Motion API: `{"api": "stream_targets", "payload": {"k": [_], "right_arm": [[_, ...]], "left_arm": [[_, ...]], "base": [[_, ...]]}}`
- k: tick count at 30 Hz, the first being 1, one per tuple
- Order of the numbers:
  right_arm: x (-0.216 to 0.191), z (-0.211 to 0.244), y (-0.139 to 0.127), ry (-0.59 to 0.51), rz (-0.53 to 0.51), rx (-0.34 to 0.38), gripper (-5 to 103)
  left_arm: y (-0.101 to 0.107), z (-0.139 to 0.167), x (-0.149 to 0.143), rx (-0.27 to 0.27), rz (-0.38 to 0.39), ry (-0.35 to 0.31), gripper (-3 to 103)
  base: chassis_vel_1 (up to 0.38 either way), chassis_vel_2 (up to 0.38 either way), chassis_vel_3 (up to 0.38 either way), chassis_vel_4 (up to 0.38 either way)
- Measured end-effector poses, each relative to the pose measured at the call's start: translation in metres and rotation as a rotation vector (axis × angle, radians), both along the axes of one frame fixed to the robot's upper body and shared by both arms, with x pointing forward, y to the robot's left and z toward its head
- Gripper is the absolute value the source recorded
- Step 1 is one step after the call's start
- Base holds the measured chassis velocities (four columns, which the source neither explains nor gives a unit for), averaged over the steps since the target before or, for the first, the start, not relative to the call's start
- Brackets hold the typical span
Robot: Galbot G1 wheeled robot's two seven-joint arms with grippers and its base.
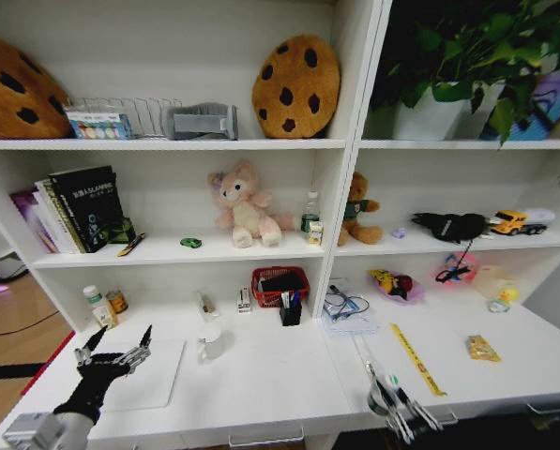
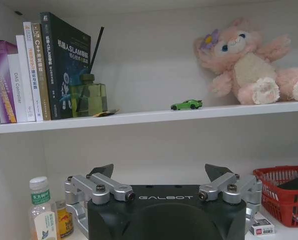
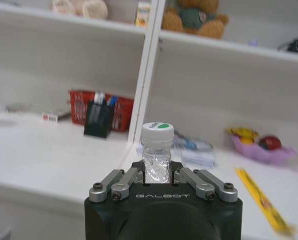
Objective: Organize the objects on the table.
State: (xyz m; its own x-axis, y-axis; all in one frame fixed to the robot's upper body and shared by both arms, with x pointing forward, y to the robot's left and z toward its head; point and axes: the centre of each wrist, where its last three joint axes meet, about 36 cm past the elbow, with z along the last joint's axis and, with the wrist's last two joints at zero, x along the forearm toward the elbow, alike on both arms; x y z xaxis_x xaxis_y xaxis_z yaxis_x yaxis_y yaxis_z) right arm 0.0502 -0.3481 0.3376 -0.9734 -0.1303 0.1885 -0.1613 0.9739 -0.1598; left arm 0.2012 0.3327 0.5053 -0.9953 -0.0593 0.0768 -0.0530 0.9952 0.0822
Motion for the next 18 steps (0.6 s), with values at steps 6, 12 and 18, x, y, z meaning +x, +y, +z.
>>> {"api": "stream_targets", "payload": {"k": [6,12,18], "right_arm": [[-0.057,-0.058,-0.012,0.123,0.0,-0.057,22],[-0.06,-0.085,-0.035,0.077,-0.095,-0.143,22],[-0.051,-0.079,-0.027,0.01,-0.09,-0.108,22]], "left_arm": [[0.0,0.0,0.0,0.0,0.0,0.0,100],[0.0,0.0,0.0,0.0,0.0,0.0,100],[0.0,0.0,0.0,0.0,0.0,0.0,100]], "base": [[0.0,0.0,0.0,0.0],[0.0,0.0,0.0,0.0],[0.0,0.0,0.0,0.0]]}}
